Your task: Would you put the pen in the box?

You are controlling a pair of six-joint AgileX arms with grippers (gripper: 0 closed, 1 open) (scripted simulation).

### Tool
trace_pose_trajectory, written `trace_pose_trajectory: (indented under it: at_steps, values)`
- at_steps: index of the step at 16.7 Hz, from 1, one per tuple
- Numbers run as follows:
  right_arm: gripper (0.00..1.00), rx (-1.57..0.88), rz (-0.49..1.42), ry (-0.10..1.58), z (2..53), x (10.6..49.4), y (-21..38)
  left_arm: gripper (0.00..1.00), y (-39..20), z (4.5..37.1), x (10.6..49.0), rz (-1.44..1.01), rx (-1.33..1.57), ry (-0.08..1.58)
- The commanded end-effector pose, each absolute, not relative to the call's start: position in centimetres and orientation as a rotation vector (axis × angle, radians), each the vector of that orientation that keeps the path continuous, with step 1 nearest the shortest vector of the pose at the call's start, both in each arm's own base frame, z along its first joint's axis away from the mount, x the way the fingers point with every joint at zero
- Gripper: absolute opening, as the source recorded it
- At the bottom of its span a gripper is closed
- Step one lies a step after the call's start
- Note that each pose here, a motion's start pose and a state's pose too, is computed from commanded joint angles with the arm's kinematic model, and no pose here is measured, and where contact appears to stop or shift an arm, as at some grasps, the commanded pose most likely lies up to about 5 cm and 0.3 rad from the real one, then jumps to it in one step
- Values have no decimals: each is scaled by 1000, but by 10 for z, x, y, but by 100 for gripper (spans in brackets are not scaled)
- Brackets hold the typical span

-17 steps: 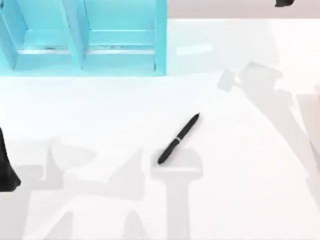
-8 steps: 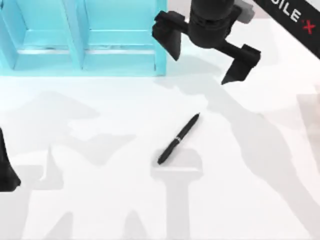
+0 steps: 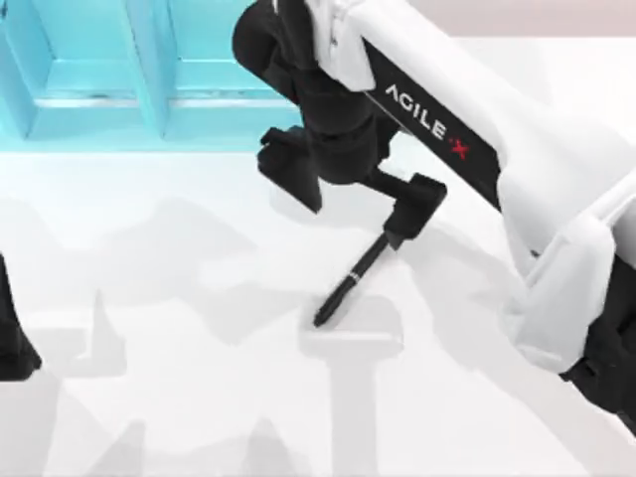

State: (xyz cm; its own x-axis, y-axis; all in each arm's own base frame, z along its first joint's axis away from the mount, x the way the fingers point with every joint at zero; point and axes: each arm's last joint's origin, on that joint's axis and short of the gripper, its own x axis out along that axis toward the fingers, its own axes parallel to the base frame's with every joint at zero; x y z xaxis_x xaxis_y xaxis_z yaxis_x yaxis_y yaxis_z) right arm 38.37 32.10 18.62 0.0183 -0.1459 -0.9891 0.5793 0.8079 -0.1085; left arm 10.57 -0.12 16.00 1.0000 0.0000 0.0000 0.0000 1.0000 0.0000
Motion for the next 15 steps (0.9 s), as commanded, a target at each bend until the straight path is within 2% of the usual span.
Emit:
trace_pose_trajectory:
  at_steps: [8,15]
  values:
    - [100,372,-586,1452,179,387,321,100,-1,160,106,0,0,0]
    - [100,367,-590,1455,125,392,317,100,-1,160,106,0,0,0]
